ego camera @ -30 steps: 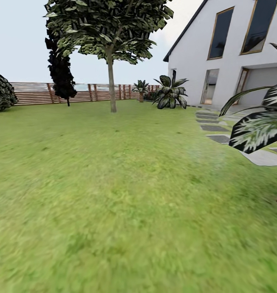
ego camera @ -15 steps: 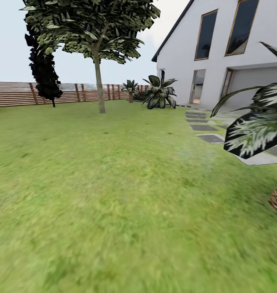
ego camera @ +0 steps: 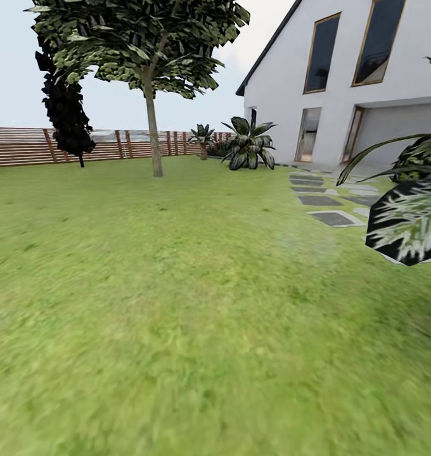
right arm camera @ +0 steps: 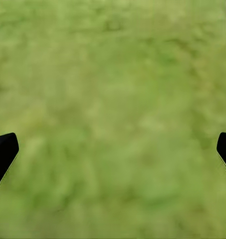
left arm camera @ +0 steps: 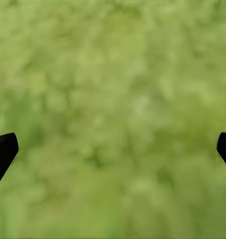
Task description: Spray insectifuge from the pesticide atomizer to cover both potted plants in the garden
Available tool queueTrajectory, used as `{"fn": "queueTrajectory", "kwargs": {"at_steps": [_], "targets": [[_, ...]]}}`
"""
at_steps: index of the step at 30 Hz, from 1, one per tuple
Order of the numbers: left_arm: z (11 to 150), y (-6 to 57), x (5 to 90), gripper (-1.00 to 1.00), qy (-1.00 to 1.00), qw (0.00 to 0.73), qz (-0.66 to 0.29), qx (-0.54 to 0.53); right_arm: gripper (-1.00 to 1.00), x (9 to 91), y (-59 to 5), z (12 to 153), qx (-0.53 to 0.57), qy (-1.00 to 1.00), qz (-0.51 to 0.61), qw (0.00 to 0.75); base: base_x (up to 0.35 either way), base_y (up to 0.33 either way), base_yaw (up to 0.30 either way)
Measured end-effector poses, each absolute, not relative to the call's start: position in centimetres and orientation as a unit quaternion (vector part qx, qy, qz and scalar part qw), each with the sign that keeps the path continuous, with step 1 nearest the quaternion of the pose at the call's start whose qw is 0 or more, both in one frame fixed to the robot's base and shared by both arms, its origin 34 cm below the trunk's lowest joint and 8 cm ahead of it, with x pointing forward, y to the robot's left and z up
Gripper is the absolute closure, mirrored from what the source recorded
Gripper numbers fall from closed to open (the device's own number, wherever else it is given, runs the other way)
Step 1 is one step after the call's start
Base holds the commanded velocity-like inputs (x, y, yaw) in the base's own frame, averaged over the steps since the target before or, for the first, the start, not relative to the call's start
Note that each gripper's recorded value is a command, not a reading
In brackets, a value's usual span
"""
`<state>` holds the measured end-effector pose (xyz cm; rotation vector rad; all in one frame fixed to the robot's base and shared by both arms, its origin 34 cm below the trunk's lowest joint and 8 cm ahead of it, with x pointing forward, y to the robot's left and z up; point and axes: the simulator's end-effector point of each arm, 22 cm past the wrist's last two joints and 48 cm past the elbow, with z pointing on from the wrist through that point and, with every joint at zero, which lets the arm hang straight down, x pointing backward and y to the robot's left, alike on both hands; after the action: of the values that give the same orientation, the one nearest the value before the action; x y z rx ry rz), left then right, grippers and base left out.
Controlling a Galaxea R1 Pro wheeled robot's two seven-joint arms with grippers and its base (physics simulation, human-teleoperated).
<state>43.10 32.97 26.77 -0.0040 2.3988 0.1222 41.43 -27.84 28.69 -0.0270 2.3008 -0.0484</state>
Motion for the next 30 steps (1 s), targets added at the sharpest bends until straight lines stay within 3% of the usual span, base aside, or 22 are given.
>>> {"fn": "queueTrajectory", "kwargs": {"at_steps": [16,30], "targets": [[26.77,32.97,43.1,-1.0,0.931,0.362,0.047,-0.002,-1.0,41.42,-27.8,28.69,-0.011,0.913,-0.019,0.408,0.339,0.002,0.0],[26.76,32.95,43.09,-1.0,0.931,0.361,0.047,-0.002,-1.0,41.43,-27.81,28.69,-0.011,0.913,-0.019,0.408,0.339,0.093,0.0]]}}
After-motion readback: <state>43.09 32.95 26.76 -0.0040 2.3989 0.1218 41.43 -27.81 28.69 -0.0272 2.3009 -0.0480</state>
